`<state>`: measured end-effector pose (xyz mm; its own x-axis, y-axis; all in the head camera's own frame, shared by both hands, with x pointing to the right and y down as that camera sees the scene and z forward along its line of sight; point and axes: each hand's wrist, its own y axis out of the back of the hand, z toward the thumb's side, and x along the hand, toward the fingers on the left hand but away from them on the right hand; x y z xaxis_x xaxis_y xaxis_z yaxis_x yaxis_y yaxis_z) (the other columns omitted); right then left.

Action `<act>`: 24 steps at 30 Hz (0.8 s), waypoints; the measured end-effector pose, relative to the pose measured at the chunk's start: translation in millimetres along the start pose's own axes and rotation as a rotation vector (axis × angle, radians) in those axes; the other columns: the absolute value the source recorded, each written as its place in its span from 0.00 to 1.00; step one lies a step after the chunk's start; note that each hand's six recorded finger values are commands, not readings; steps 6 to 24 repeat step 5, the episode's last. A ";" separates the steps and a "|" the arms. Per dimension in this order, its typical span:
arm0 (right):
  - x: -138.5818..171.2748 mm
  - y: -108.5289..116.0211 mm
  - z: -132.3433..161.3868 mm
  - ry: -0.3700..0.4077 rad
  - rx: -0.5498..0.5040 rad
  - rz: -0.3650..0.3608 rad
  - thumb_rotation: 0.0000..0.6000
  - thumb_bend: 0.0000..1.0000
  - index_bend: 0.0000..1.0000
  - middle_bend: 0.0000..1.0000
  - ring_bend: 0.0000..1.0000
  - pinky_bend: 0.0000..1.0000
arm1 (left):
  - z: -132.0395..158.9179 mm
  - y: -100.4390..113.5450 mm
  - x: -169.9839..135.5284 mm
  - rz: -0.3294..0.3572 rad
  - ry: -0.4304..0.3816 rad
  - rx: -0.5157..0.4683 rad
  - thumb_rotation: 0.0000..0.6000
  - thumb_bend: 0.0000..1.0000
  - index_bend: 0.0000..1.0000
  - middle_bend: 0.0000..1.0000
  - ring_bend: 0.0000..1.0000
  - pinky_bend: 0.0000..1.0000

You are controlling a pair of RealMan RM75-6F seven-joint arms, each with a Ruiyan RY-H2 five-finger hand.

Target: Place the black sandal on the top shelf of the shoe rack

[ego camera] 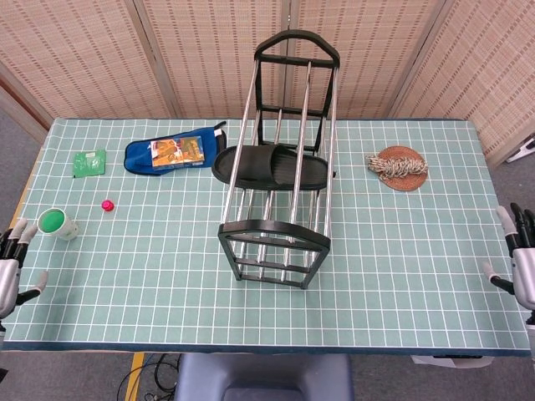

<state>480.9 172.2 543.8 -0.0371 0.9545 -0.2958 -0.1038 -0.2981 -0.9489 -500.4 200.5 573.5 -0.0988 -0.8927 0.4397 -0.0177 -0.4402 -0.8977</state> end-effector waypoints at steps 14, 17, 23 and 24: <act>4.2 10.2 -3.0 -0.006 -0.002 -0.024 1.00 0.20 0.00 0.00 0.00 0.00 | 6.3 -5.7 -0.6 -0.007 -0.004 0.024 1.00 0.38 0.04 0.00 0.00 0.00; 4.2 10.2 -3.0 -0.006 -0.002 -0.024 1.00 0.20 0.00 0.00 0.00 0.00 | 6.3 -5.7 -0.6 -0.007 -0.004 0.024 1.00 0.38 0.04 0.00 0.00 0.00; 4.2 10.2 -3.0 -0.006 -0.002 -0.024 1.00 0.20 0.00 0.00 0.00 0.00 | 6.3 -5.7 -0.6 -0.007 -0.004 0.024 1.00 0.38 0.04 0.00 0.00 0.00; 4.2 10.2 -3.0 -0.006 -0.002 -0.024 1.00 0.20 0.00 0.00 0.00 0.00 | 6.3 -5.7 -0.6 -0.007 -0.004 0.024 1.00 0.38 0.04 0.00 0.00 0.00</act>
